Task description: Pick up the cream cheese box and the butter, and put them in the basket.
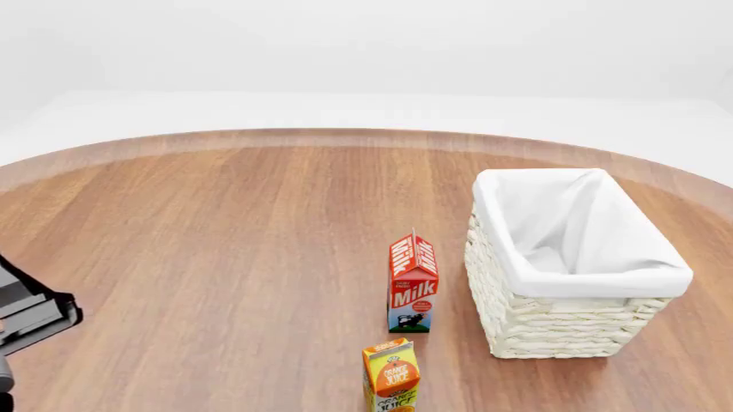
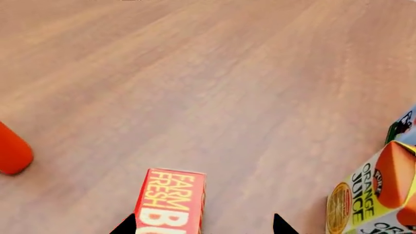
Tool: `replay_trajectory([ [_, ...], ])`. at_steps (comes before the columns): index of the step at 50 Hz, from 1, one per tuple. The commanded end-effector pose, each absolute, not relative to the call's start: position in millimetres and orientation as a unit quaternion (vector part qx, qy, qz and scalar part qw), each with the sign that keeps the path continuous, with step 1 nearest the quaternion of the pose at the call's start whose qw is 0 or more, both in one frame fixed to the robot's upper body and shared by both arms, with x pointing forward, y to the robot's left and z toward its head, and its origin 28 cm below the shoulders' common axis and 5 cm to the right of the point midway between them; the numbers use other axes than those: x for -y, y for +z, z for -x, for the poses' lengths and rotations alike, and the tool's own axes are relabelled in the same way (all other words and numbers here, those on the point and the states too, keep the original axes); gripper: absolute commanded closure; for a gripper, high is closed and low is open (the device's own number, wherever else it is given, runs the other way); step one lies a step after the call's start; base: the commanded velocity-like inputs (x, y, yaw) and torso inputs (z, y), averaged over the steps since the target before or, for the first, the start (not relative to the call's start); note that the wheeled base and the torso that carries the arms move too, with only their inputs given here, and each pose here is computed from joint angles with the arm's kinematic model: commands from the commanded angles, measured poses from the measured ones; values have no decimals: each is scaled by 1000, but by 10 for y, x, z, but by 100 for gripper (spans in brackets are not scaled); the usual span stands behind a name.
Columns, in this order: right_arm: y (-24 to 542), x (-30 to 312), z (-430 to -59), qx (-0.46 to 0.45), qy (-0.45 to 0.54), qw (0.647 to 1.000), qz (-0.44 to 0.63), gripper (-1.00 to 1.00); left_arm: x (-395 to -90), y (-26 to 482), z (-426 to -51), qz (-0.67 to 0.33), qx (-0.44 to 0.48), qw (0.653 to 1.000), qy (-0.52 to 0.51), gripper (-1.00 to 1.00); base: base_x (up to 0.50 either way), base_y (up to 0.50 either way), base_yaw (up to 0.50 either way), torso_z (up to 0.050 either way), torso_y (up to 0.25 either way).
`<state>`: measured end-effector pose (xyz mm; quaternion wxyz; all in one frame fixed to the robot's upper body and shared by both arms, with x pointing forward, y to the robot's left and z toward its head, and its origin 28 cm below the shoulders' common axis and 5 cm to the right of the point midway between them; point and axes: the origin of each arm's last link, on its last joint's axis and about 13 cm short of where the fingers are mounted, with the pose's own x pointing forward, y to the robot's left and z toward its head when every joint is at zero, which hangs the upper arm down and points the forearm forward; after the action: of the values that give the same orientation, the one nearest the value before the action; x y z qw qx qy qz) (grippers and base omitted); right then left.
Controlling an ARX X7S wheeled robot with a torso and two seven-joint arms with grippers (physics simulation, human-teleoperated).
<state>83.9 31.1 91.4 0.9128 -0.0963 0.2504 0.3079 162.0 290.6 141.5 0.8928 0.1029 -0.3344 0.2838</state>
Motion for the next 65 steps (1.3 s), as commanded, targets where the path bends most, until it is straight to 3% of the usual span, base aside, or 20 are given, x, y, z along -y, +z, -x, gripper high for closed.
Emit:
replay_trajectory([
  [1,983,-377,-856,-265,311,912,48,-100,-2953,1414,-1603,-108,339,888,293,-100,0,0,0,0,0],
  [21,994,-457,-798,-261,315,910,65,-100,-2995,1392,-1609,-106,334,887,302,-100,0,0,0,0,0],
  [46,919,-541,-702,-354,300,885,17,-100,-3119,1395,-1562,-100,333,878,328,-100,0,0,0,0,0],
  [65,853,-505,-739,-345,279,894,59,-100,-3127,1392,-1559,-99,333,877,331,-100,0,0,0,0,0],
])
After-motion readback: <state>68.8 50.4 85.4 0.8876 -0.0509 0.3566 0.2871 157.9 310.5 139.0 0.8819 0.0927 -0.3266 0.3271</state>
